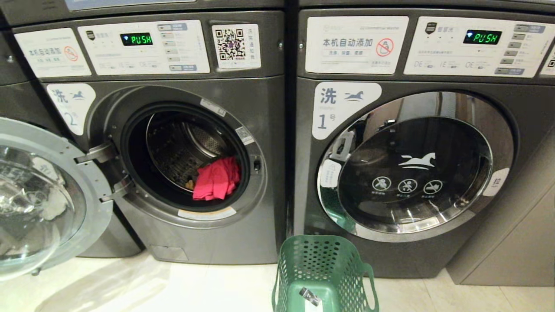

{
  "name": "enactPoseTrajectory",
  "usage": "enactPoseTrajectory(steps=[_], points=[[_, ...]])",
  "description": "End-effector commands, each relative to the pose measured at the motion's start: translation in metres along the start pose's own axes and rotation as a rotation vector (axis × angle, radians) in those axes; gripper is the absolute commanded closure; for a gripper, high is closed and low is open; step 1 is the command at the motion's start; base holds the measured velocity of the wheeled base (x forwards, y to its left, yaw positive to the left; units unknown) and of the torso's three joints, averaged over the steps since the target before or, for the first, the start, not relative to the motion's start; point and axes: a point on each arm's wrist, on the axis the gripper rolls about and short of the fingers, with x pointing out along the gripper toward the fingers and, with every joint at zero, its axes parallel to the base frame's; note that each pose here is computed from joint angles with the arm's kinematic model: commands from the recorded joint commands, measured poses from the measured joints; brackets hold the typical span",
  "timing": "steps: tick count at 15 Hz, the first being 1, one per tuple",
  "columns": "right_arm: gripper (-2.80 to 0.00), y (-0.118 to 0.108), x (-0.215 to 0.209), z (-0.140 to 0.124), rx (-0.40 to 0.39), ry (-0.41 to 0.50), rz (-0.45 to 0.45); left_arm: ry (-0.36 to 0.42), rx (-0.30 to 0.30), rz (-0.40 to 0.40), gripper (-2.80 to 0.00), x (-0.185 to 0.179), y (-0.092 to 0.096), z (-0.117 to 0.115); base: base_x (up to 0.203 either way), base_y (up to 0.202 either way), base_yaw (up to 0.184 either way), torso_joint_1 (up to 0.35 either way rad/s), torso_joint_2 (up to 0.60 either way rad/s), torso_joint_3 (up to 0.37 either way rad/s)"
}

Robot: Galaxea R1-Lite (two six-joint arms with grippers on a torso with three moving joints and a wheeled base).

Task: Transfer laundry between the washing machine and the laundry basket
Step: Pick a cloth and place it into the basket

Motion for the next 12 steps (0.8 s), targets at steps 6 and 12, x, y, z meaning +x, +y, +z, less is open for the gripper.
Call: enactPoseTrajectory(steps=[6, 12], points=[[0.0, 0.0, 0.0, 0.0001, 0.001, 0.0, 0.0, 0.0, 0.0, 0.0, 0.0, 0.0, 0.0, 0.0, 0.0, 0.196, 0.0, 0.0, 0.0, 0.001], [0.0, 0.0, 0.0002, -0.0003, 0.0, 0.002, 0.002, 0.0, 0.0, 0.0, 0.0, 0.0, 0.0, 0.0, 0.0, 0.195, -0.002, 0.003, 0.0, 0.001]])
